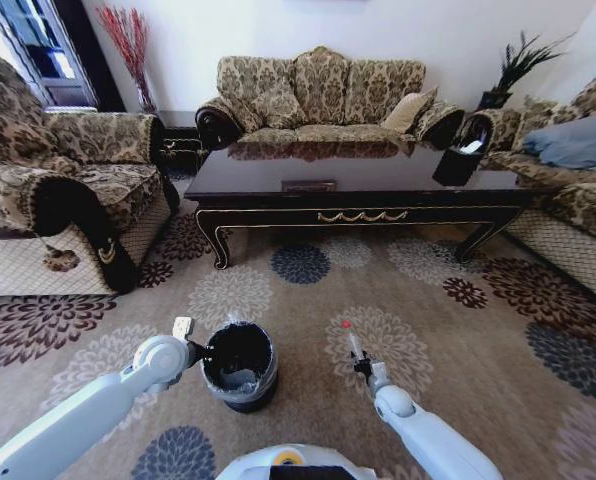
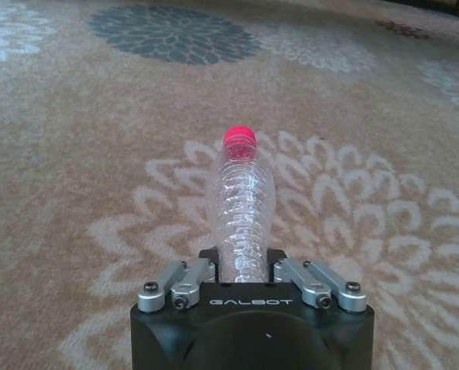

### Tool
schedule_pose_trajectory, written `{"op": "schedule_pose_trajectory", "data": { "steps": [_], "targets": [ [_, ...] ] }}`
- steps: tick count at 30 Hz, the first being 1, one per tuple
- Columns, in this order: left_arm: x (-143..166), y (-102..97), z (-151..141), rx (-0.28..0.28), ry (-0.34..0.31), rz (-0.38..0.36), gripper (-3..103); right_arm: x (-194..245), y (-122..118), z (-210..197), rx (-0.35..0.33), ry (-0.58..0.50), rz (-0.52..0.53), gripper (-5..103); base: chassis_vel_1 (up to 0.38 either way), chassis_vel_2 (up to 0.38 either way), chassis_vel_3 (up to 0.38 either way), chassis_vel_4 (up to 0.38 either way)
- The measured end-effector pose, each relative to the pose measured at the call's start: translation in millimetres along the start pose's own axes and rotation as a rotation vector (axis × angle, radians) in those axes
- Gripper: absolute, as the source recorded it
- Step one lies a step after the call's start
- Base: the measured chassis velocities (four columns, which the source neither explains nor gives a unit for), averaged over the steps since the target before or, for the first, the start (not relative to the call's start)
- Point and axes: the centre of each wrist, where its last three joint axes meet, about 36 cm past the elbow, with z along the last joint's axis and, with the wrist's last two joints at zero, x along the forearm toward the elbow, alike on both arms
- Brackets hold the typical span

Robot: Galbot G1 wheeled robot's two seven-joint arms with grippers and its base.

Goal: Move to the front of the table and pick up the trash from the floor, then place it into the trash bin.

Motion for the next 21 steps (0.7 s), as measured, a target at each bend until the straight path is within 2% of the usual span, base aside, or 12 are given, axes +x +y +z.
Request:
{"op": "schedule_pose_trajectory", "data": {
  "steps": [10, 13, 16, 21],
  "targets": [
    [-5, -7.6, -2, -0.010, 0.002, 0.018, 2, 22, -5, -9, -0.040, -0.055, -0.001, 27, 0.000, 0.000, 0.000, 0.000],
    [-11, -16.4, -6, -0.031, -0.005, 0.025, 2, 52, -4, -18, -0.067, -0.101, -0.017, 27, 0.000, 0.000, 0.000, 0.000],
    [-13, -19.8, -8, -0.040, -0.009, 0.027, 2, 62, -3, -23, -0.072, -0.124, -0.024, 27, 0.000, 0.000, 0.000, 0.000],
    [-14, -39.5, -21, -0.083, -0.020, 0.070, 2, 103, -3, -53, -0.092, -0.253, -0.059, 27, 0.000, 0.000, 0.000, 0.000]
  ]
}}
